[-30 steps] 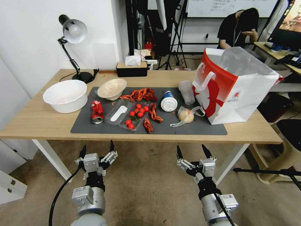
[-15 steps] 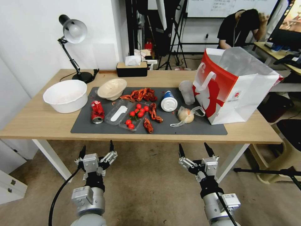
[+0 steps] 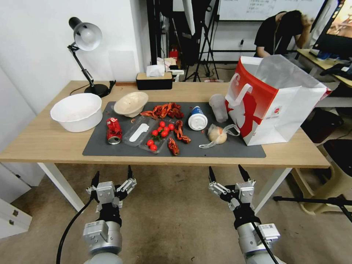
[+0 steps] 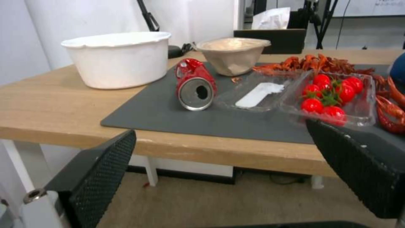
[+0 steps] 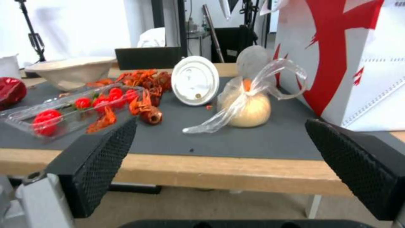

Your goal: Pick up the trash from the table and place it into the takeout bag.

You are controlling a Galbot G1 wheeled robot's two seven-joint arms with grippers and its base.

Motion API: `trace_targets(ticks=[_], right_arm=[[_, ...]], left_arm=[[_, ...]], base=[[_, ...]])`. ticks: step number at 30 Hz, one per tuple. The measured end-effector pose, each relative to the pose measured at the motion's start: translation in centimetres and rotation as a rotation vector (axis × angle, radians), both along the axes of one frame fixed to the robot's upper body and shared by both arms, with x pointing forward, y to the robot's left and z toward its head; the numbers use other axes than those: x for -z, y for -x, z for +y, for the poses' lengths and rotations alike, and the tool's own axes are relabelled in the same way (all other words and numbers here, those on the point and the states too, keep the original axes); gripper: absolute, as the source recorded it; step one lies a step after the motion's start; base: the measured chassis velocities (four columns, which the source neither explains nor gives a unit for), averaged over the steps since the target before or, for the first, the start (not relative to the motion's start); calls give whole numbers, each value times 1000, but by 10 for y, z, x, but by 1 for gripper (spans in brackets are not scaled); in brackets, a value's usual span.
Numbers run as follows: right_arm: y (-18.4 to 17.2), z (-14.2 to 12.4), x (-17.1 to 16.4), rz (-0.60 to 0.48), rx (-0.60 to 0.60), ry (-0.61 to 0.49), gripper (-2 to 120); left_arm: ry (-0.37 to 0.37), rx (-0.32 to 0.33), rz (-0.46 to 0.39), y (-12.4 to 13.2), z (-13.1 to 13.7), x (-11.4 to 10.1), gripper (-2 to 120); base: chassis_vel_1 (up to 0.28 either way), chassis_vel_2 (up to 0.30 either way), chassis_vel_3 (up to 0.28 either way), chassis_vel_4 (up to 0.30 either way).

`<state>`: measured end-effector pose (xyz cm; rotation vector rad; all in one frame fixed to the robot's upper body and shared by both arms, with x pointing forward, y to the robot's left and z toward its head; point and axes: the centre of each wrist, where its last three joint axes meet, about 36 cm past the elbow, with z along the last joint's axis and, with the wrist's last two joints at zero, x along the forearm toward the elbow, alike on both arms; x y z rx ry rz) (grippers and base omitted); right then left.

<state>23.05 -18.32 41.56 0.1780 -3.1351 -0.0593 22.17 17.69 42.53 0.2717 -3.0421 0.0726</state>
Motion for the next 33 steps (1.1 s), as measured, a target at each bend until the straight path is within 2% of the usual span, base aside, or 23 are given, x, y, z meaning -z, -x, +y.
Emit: trace_targets(ticks=[9,11,22,33], right_arm=[[-26,-11,-4,-40,5,-13,100],[-49,-19,-5,-65,-23,-10,100],[-107,-45,-2,-117,-78,78,100],[-135,-51,1,-102,-66,106,100]], left_arm=[[-7,11,10,1,0,3,100],[-11,12,15,3,1,4,100],[-28,46,17,-3,5,10,100],[-35,49,19,-3,8,11,100]], base=[[0,0,0,0],[0,0,0,0],[0,0,0,0],[0,0,0,0]])
